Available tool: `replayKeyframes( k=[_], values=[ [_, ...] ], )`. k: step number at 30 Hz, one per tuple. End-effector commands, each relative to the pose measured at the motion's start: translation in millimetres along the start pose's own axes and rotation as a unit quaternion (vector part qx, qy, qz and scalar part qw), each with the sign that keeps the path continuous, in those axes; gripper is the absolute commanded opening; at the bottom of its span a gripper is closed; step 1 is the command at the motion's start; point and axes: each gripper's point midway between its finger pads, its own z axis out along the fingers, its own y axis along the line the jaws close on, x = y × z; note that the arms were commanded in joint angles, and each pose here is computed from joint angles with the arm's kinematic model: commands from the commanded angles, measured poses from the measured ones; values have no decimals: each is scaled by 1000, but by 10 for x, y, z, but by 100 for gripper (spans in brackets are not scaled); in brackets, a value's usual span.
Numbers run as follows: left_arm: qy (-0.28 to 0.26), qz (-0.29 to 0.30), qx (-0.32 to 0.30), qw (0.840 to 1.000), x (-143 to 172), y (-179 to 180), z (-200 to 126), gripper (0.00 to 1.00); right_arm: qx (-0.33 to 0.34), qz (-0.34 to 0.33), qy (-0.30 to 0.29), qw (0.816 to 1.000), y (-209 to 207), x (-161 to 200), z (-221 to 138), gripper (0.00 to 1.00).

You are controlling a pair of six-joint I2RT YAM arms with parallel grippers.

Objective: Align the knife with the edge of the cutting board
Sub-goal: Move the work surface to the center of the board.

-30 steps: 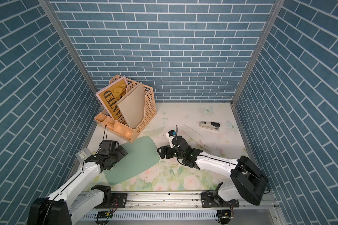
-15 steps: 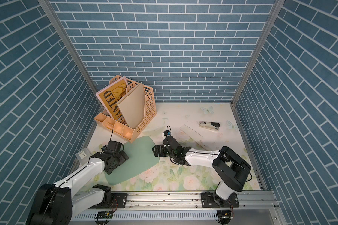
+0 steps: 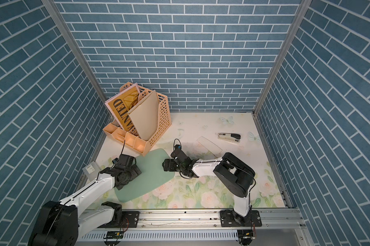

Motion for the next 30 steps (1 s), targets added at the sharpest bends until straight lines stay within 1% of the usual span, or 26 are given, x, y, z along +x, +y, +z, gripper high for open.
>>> replayKeyframes(
  k=[1,5,8,12,16,20,22,23,25,27,30],
  values=[
    [89,5,32,996,448,-5,113,100,7,34,43,998,-73,232,138,90],
    [95,6,57,994,478,-77,97,100,-2,40,48,998,-16,243,182,90],
    [95,5,63,993,488,-91,106,100,-25,40,52,998,129,206,176,90],
    [107,6,65,992,567,-67,165,100,-71,32,36,996,456,11,28,89],
    [112,7,57,992,617,-14,208,100,-139,20,12,990,821,-183,-188,89],
    [108,6,70,992,604,-48,186,100,-199,34,36,979,1039,-130,-230,88],
    [106,5,77,991,596,-68,170,100,-213,40,35,975,1075,-131,-257,88],
    [106,5,79,991,598,-70,166,100,-213,40,34,976,1073,-132,-268,88],
    [104,6,80,991,592,-72,158,100,-186,27,16,982,988,-190,-286,88],
    [103,7,78,992,590,-65,156,100,-120,2,-7,993,768,-268,-265,88],
    [104,7,78,991,593,-65,153,100,-12,-11,-4,1000,325,-287,-193,88]
  ],
)
